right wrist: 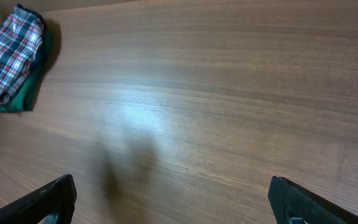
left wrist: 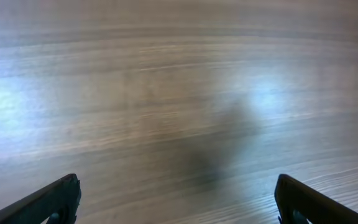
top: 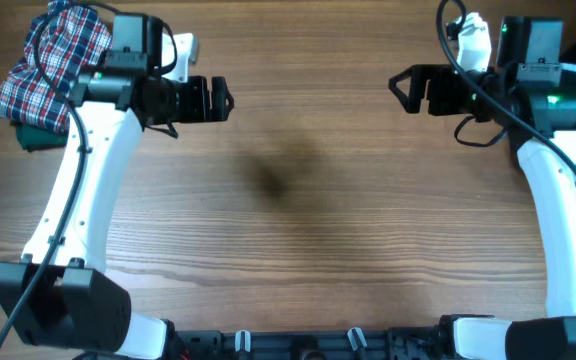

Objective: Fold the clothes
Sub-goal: 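Reach the right gripper to the dark shirt pile at top right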

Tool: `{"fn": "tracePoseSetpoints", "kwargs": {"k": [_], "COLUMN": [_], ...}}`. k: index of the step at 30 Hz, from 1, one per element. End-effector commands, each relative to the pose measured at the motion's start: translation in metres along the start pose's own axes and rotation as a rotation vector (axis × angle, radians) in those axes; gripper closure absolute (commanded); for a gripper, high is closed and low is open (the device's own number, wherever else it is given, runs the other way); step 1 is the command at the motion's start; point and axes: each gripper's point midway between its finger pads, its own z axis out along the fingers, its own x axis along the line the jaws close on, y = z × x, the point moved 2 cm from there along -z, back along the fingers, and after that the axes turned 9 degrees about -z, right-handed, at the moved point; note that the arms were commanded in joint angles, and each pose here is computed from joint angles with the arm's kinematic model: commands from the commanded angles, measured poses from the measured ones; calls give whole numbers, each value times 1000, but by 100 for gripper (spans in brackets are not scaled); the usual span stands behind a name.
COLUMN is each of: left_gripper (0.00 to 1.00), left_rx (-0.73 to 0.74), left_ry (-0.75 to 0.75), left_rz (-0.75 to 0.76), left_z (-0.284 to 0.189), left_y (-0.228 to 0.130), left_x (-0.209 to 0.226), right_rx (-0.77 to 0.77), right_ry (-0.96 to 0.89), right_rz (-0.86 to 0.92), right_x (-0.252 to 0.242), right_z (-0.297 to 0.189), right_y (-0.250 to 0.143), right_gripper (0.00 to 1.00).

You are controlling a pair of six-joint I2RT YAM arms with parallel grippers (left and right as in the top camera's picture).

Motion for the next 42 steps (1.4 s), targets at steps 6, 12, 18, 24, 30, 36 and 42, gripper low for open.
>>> {"fn": "tracePoseSetpoints", "kwargs": {"k": [6,12,18,24,30,36,42], "left_gripper": [0,0,0,0,0,0,0], "left_rx": [27,2,-9,18,2,6,4], "left_ry": [33,19,-15,-28,-35,-34,-35], "left_rz": [-18,-17,48,89,95,94,94], "left_z": [-2,2,25,53,54,54,54], "left_y": [-4,2,7,3,6,5,6], "left_x": [3,-3,-28,-44,-46,-46,-46], "right_rx": [41,76,14,-59,-181,-173,-105], "right_ry": [-16,-404,-641,-685,-752,-849,-866], "right_rz": [-23,218,377,510,642,789,917], "right_x": [-3,-58,-109,-164,-223,-282,-325], "right_z": [-1,-13,-40,-69,-107,-127,-126], "right_y": [-9,-22,-25,-32,-42,-84,-134], "right_gripper": [0,0,0,0,1,1,1]}}
